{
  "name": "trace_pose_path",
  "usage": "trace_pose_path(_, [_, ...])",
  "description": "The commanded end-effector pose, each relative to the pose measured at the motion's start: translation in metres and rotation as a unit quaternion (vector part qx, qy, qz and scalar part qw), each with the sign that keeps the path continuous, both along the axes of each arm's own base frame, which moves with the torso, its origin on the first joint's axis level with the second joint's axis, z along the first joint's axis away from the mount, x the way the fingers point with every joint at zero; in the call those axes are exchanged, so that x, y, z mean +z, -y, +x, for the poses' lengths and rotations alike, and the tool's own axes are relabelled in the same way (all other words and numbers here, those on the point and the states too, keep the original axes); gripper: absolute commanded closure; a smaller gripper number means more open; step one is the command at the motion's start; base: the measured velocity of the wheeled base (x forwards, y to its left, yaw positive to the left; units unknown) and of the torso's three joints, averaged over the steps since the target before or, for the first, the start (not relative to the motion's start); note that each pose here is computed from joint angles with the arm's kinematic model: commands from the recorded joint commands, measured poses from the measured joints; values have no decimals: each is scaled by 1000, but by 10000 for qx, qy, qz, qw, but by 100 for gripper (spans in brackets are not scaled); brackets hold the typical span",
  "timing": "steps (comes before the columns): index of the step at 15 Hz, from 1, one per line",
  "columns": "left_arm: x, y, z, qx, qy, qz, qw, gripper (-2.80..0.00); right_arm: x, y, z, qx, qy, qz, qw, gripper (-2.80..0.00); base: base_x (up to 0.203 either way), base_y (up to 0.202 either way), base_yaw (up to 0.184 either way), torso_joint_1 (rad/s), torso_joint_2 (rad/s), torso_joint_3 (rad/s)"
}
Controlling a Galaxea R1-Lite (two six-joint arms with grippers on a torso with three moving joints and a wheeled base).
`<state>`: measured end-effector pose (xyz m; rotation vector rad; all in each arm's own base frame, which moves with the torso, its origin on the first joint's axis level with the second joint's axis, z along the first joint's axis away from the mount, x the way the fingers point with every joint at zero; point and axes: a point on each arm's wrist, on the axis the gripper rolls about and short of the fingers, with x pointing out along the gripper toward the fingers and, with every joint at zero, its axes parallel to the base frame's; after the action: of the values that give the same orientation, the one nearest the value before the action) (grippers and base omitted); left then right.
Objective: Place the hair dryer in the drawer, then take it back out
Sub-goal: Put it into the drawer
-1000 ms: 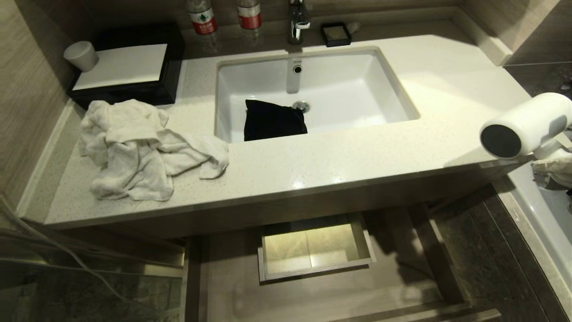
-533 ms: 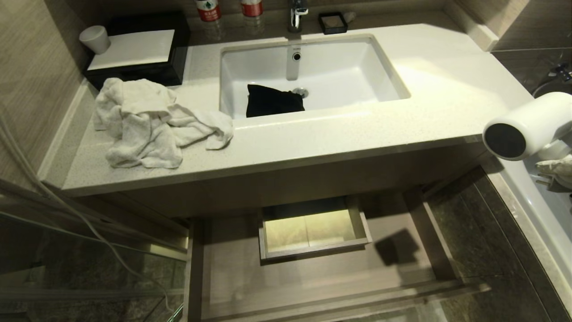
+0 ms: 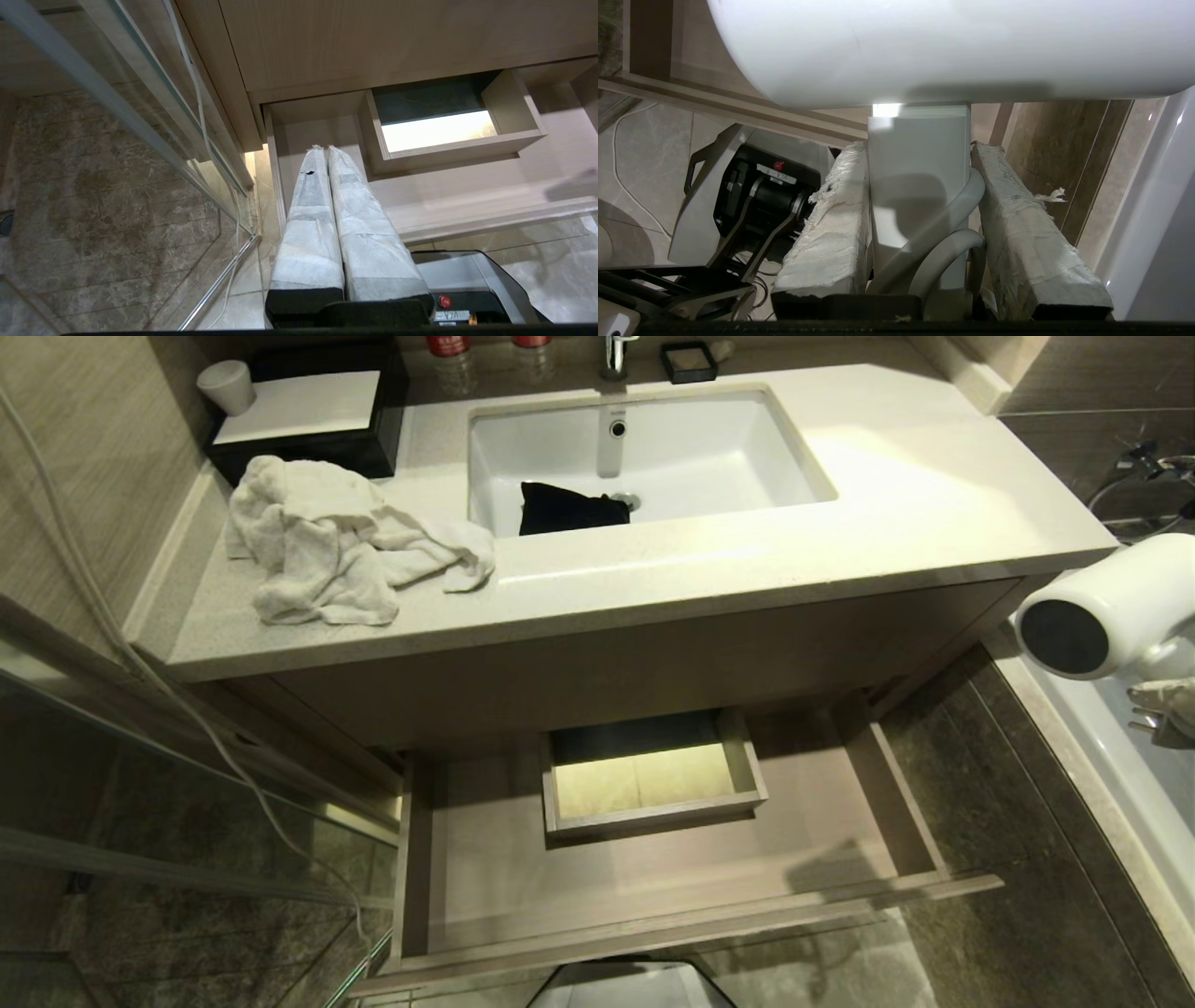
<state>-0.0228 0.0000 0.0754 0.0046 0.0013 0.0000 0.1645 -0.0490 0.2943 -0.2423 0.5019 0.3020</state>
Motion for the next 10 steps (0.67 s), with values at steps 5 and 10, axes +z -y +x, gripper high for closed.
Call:
trace_pose_path(5, [-1,0,0,0,-9,0,10000,0,-19,-9,-28,-56,-157,87,9998,0,0,0,0,-34,-5,-43])
trace_pose_path(10, [0,0,0,0,-1,0,10000,0,-23,-11,-33,-39,-183,76,9998,0,0,0,0,0,0,0])
